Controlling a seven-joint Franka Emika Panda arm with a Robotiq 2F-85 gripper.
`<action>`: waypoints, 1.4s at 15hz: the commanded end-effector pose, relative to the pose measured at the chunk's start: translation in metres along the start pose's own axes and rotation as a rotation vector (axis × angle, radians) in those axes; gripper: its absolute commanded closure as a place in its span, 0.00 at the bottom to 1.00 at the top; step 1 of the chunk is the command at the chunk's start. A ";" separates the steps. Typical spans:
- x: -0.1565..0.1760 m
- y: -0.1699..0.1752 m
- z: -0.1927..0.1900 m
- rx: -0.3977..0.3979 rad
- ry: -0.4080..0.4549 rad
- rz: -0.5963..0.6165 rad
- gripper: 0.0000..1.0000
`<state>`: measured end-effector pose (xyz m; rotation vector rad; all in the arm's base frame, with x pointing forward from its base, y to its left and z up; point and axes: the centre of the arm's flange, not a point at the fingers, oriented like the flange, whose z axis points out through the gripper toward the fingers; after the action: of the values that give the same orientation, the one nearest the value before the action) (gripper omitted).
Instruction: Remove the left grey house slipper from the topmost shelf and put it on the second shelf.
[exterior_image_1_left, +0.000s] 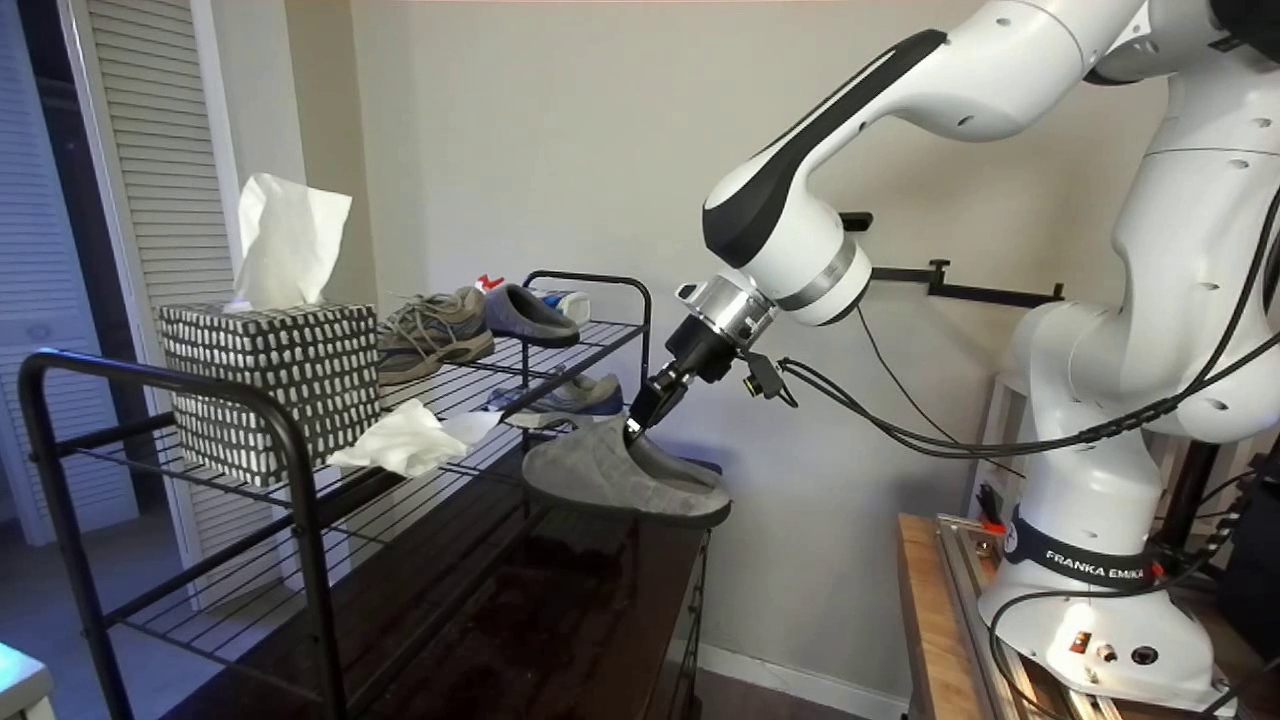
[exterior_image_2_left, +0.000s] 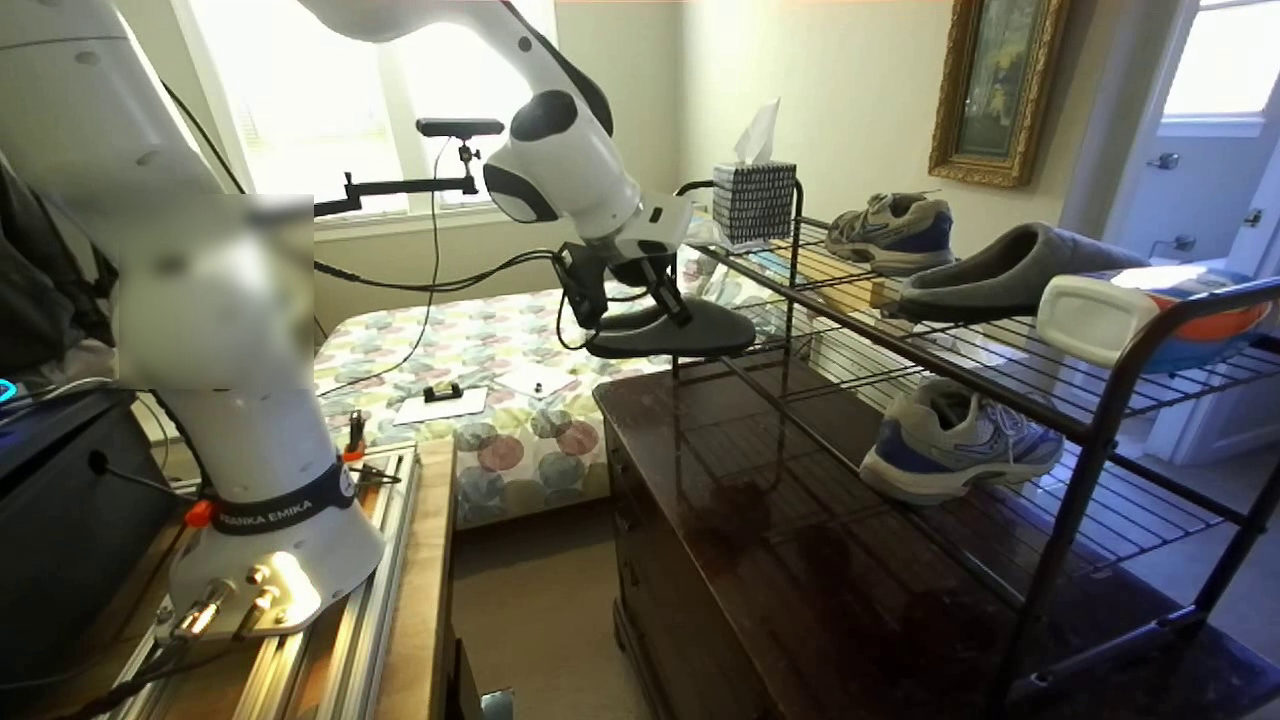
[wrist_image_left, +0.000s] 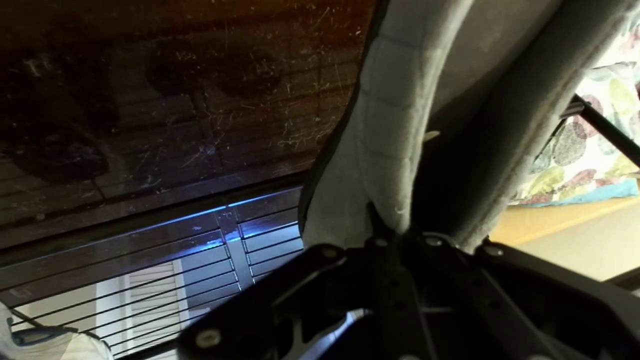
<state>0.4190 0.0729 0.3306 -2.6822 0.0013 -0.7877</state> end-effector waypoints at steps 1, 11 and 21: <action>-0.003 0.002 0.016 -0.027 0.049 0.000 0.99; 0.008 0.000 0.045 -0.016 0.119 -0.018 0.99; 0.023 -0.006 0.086 -0.048 0.196 -0.033 0.99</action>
<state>0.4700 0.0932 0.3085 -2.6397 -0.0079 -1.0006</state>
